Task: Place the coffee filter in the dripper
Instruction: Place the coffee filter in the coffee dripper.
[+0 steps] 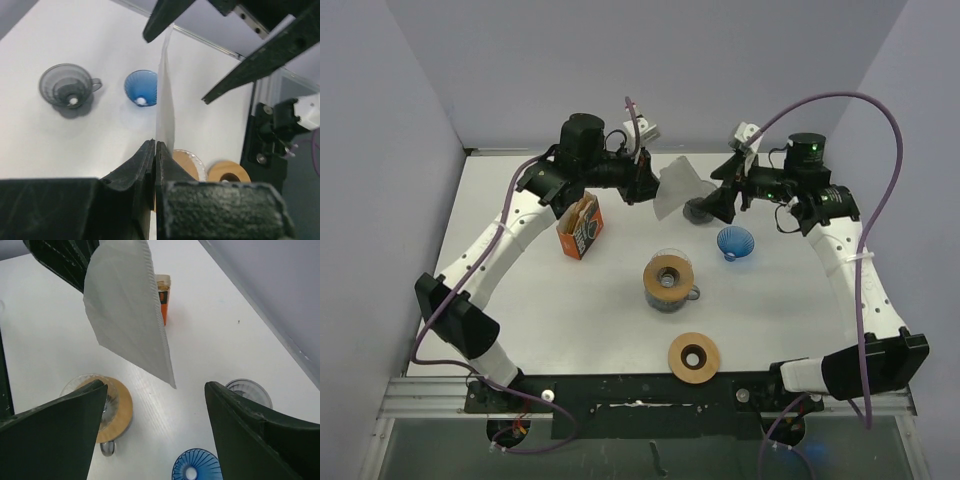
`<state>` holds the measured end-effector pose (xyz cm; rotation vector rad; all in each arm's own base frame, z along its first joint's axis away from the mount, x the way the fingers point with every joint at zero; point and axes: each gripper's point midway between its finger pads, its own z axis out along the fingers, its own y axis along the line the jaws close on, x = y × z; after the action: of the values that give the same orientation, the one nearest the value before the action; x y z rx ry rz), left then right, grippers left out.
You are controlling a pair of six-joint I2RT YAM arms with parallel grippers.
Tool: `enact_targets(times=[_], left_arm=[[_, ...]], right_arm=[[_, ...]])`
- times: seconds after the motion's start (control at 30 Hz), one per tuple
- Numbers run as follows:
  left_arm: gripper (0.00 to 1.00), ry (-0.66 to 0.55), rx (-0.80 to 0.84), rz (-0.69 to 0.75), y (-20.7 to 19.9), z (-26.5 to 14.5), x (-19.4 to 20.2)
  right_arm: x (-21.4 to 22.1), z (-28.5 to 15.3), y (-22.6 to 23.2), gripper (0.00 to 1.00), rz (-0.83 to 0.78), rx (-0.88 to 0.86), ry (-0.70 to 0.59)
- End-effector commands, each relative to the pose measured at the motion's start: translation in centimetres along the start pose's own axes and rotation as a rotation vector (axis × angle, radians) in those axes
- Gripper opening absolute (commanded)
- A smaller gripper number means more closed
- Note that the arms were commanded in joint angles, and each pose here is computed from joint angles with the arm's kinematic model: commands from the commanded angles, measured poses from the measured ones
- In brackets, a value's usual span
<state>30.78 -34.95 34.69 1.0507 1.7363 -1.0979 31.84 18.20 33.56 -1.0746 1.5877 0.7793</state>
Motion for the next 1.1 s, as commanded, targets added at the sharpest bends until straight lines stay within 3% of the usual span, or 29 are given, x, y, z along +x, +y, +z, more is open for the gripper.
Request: enact_targets(times=[0.0, 0.53, 1.07], left_arm=[[0.0, -0.137, -0.25, -0.048, 3.5, -1.2, -3.9], [0.0, -0.186, -0.428, -0.252, 7.2, 0.7, -3.7], [0.0, -0.203, -0.433, -0.318, 7.1, 1.5, -3.3]], right_arm=[[-2.6, 0.7, -2.6, 0.83, -0.06, 0.131, 0.0], [-2.7, 7.2, -2.6, 0.92, 0.035, 0.134, 0.019], [-2.3, 8.0, -4.7, 0.92, 0.089, 0.279, 0.048]])
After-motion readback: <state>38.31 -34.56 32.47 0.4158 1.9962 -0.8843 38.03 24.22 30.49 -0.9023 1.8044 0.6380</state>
